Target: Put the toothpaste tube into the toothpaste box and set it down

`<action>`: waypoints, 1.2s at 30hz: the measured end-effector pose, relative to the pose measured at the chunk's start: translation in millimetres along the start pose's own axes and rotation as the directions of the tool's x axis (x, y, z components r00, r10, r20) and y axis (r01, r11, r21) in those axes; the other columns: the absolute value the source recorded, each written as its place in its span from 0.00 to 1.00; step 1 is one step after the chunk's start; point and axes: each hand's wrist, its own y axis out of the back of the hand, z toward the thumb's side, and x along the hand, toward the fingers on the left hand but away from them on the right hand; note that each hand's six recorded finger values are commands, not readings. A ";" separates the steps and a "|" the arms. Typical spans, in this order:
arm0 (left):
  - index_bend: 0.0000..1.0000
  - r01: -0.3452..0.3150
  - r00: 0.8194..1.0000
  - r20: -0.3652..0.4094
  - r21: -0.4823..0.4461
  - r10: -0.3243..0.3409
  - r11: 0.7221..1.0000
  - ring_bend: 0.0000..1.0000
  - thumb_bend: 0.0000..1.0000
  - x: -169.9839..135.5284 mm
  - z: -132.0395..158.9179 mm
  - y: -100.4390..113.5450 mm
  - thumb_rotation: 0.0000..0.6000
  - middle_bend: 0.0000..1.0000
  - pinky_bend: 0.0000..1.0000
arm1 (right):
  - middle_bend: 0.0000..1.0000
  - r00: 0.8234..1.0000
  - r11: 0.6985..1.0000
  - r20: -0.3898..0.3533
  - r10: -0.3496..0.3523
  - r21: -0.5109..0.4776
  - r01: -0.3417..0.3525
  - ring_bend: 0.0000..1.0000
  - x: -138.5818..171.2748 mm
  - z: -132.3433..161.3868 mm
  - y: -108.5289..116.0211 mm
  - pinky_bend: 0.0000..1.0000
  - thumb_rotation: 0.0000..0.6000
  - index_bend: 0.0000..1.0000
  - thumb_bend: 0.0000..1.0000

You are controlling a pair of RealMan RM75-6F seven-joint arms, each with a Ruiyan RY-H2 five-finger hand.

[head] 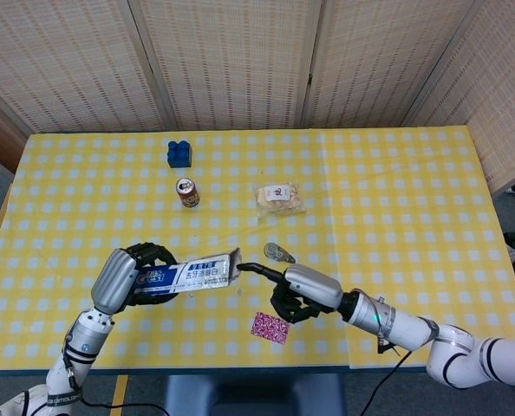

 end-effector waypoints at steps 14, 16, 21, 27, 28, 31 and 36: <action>0.58 0.040 0.995 -0.096 0.053 -0.034 0.998 0.50 0.33 -19.3 -43.5 -4.0 1.00 0.65 0.58 | 0.23 0.980 0.962 0.095 -0.173 0.231 0.148 0.28 63.0 -12.9 34.1 0.40 1.00 0.00 0.56; 0.58 0.064 0.992 -0.116 0.070 -0.055 0.996 0.50 0.33 -24.8 -53.6 -10.3 1.00 0.65 0.58 | 0.17 0.968 0.948 0.154 -0.196 0.284 0.146 0.21 77.6 -19.1 39.3 0.32 1.00 0.00 0.55; 0.58 0.123 0.982 -0.158 0.106 -0.105 0.987 0.50 0.32 -37.9 -75.6 -28.7 1.00 0.65 0.58 | 0.06 0.922 0.909 0.285 -0.262 0.394 0.137 0.11 111.5 -35.2 47.6 0.23 1.00 0.00 0.54; 0.58 0.180 0.969 -0.192 0.127 -0.154 0.975 0.50 0.32 -49.0 -96.0 -53.1 1.00 0.65 0.58 | 0.03 0.848 0.873 0.415 -0.330 0.477 0.106 0.09 156.3 -53.1 42.7 0.21 1.00 0.00 0.54; 0.58 0.187 0.968 -0.195 0.134 -0.159 0.973 0.50 0.32 -50.1 -98.7 -56.7 1.00 0.65 0.58 | 0.03 0.838 0.873 0.432 -0.332 0.478 0.100 0.09 163.4 -54.7 40.5 0.21 1.00 0.00 0.54; 0.58 0.212 0.962 -0.206 0.153 -0.179 0.965 0.50 0.32 -53.4 -107.3 -70.8 1.00 0.65 0.58 | 0.02 0.831 0.875 0.451 -0.326 0.476 0.085 0.09 170.7 -55.0 38.9 0.21 1.00 0.00 0.54; 0.58 0.259 0.950 -0.222 0.159 -0.221 0.953 0.47 0.32 -57.6 -116.5 -90.4 1.00 0.65 0.57 | 0.03 0.826 0.877 0.464 -0.320 0.474 0.073 0.09 175.2 -54.7 37.6 0.21 1.00 0.00 0.54</action>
